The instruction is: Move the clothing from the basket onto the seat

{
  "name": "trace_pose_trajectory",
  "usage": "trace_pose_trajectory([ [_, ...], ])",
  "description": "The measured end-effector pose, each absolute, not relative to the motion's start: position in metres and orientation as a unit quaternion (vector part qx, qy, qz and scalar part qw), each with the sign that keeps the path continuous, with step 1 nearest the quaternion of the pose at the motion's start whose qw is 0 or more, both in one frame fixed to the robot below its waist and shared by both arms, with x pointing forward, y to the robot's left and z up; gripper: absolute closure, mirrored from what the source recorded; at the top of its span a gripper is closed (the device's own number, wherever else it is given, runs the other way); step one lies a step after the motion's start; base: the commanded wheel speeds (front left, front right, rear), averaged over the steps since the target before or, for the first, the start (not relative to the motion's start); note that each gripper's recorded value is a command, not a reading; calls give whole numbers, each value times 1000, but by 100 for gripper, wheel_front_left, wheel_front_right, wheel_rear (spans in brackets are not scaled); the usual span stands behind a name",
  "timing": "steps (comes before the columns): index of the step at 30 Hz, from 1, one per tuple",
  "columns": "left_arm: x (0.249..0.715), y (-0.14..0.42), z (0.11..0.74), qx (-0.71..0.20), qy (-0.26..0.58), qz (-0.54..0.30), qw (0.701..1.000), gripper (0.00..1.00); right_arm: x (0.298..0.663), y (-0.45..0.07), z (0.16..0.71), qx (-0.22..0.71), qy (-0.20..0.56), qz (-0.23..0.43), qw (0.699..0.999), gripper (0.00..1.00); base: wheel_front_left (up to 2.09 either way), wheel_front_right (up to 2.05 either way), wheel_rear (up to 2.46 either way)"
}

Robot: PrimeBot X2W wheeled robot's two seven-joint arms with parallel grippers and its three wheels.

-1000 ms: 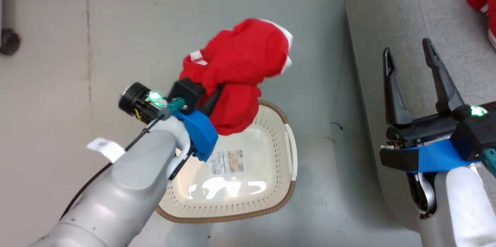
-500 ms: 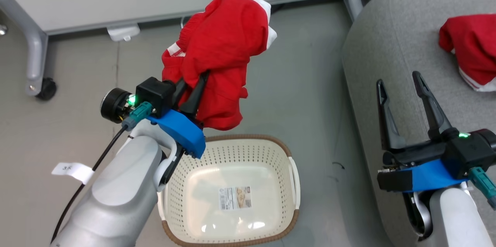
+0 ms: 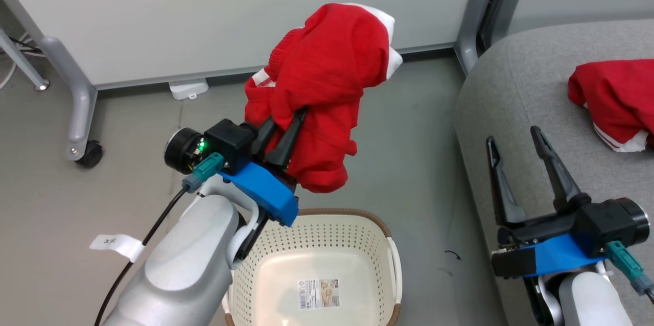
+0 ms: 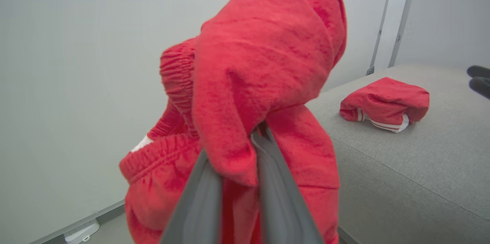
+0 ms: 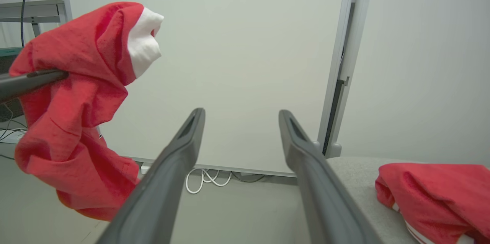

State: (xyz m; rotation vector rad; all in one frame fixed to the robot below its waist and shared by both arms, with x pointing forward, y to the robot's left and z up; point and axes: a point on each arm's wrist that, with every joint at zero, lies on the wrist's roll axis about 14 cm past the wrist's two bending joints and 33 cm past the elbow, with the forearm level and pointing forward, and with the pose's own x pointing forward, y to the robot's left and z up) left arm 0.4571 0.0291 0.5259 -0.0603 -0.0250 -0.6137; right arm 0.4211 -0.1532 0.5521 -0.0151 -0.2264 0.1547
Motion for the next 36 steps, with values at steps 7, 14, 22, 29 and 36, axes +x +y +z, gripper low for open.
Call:
trace_pose_trajectory([
  [7,446,18,542,-26,-34,-321,946,100,414,-143,553,3,-114,91,989,0,0,0,0],
  [14,440,13,546,-23,-41,-333,942,100,412,-116,553,20,-113,129,985,0,0,0,0],
  [22,439,10,548,-21,-43,-340,939,100,407,-62,551,44,-104,208,972,0,0,0,0],
  [29,437,6,550,-22,-46,-345,937,100,411,-32,547,50,-94,252,962,0,0,0,0],
  [36,433,1,549,-22,-45,-351,935,100,417,-8,529,57,-60,285,955,0,0,0,0],
])
